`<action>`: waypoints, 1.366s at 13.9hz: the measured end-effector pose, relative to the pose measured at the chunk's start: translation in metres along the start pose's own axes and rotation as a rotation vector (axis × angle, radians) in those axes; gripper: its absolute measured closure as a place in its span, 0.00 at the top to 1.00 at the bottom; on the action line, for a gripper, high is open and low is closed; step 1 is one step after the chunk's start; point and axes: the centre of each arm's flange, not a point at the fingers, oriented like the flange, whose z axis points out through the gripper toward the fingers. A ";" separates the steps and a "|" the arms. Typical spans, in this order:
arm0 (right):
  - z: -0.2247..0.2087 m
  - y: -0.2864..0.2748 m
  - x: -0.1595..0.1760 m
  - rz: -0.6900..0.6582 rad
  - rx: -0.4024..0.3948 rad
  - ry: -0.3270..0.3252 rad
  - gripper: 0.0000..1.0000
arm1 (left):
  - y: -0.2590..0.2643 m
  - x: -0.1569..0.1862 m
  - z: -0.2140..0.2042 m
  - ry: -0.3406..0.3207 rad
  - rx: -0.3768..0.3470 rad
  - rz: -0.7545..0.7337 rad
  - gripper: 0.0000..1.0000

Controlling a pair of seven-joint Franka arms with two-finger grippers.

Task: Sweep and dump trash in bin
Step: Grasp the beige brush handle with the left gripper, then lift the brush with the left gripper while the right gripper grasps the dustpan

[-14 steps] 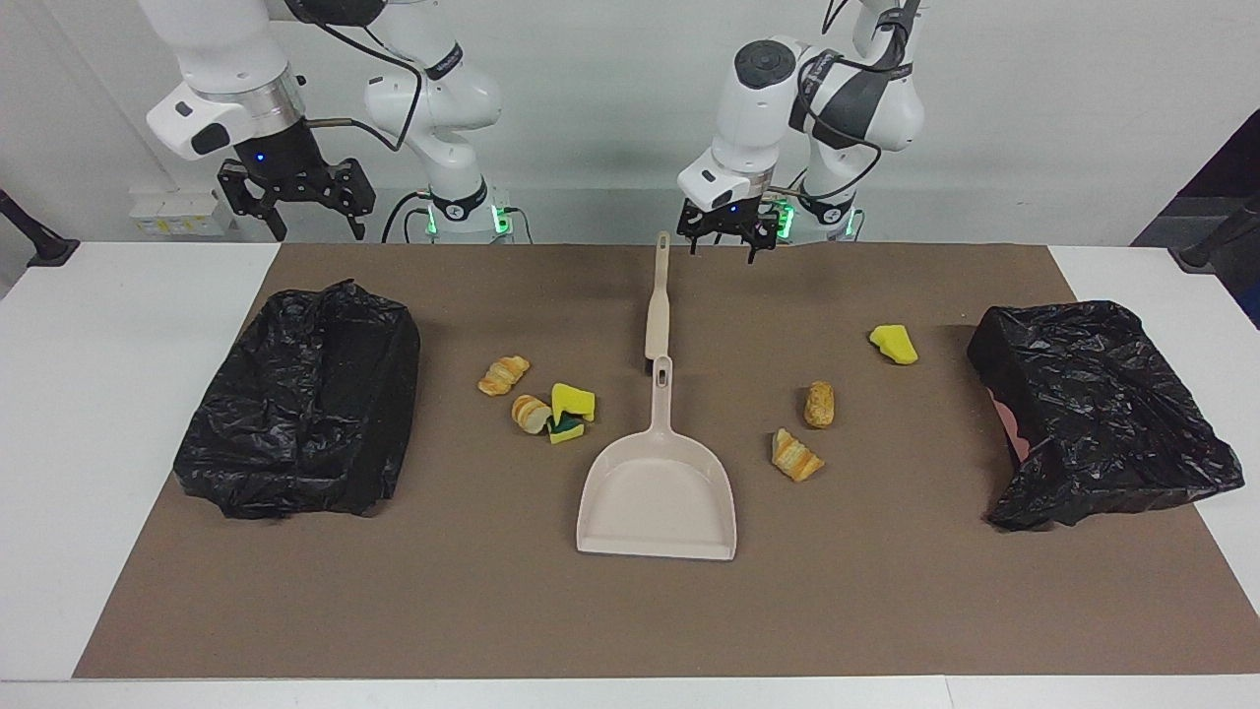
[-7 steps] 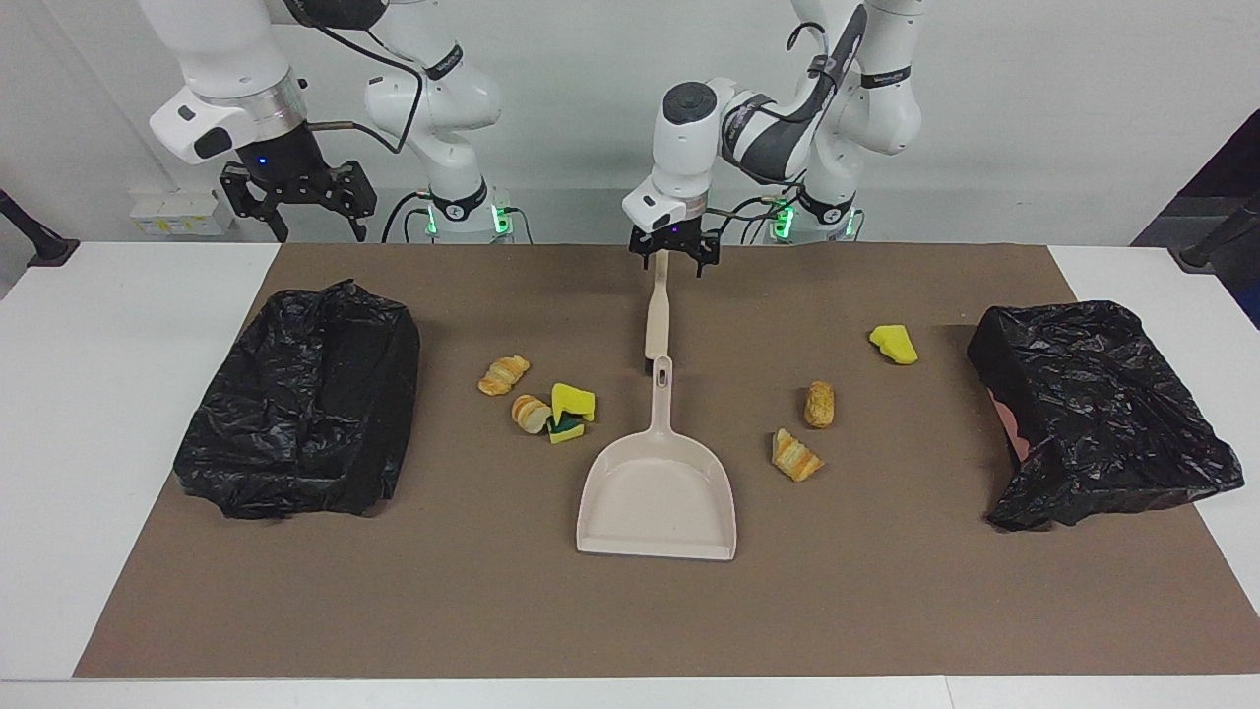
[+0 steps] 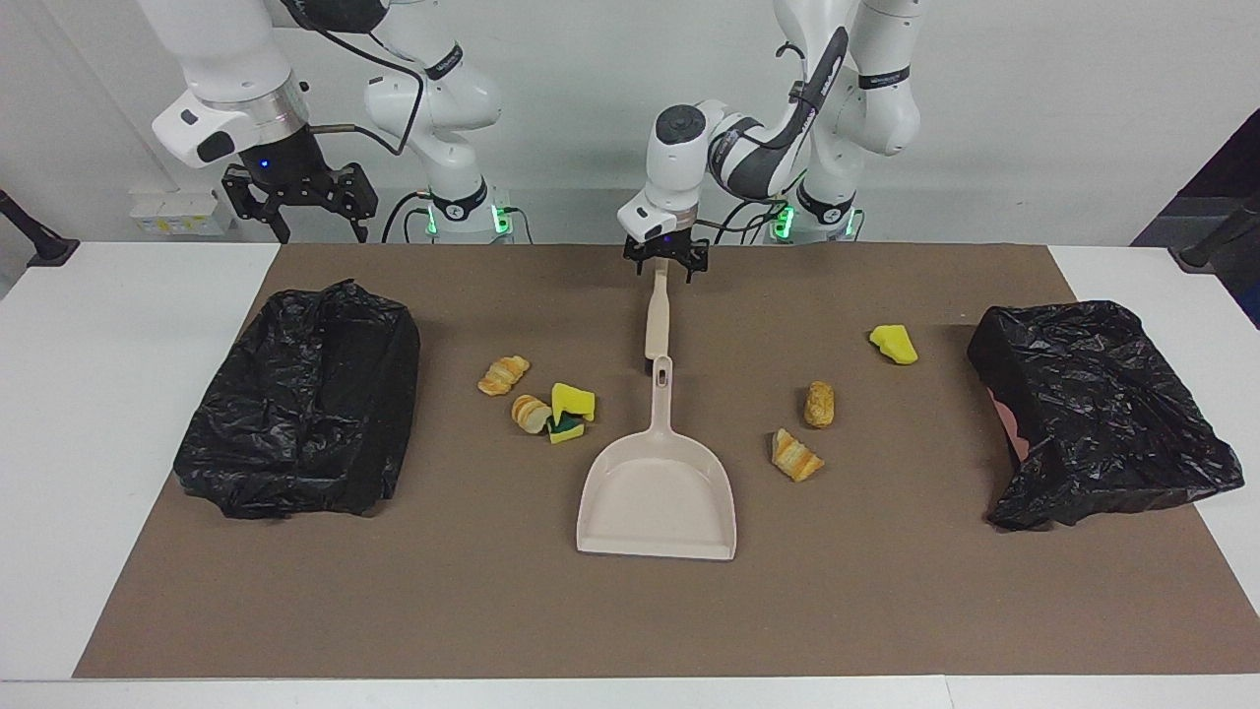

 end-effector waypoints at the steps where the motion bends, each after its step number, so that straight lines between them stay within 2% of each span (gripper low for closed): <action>1: 0.000 0.000 0.000 0.000 0.000 0.000 1.00 | 0.000 0.000 0.000 -0.006 -0.009 -0.010 0.85; 5: 0.000 0.000 0.000 0.000 0.000 0.000 1.00 | -0.002 0.001 0.000 -0.033 -0.038 -0.053 0.33; 6: 0.000 0.000 0.000 0.000 0.000 -0.001 1.00 | -0.005 0.003 -0.001 -0.038 -0.037 -0.064 0.26; 9: 0.000 0.000 0.000 0.000 0.000 -0.001 1.00 | -0.032 0.022 -0.021 -0.078 -0.028 -0.139 0.26; 13: 0.004 -0.020 0.005 -0.025 0.007 0.009 1.00 | -0.084 0.053 -0.071 -0.108 -0.014 -0.245 0.26; 16: 0.023 -0.092 0.027 -0.002 0.011 0.058 1.00 | -0.137 0.066 -0.091 -0.092 0.040 -0.370 0.26; 17: 0.039 -0.122 0.039 0.021 0.018 0.072 1.00 | -0.152 0.069 -0.094 -0.095 0.063 -0.438 0.26; 19: 0.088 -0.184 0.067 0.073 0.043 0.060 1.00 | -0.191 0.075 -0.093 -0.118 0.100 -0.571 0.26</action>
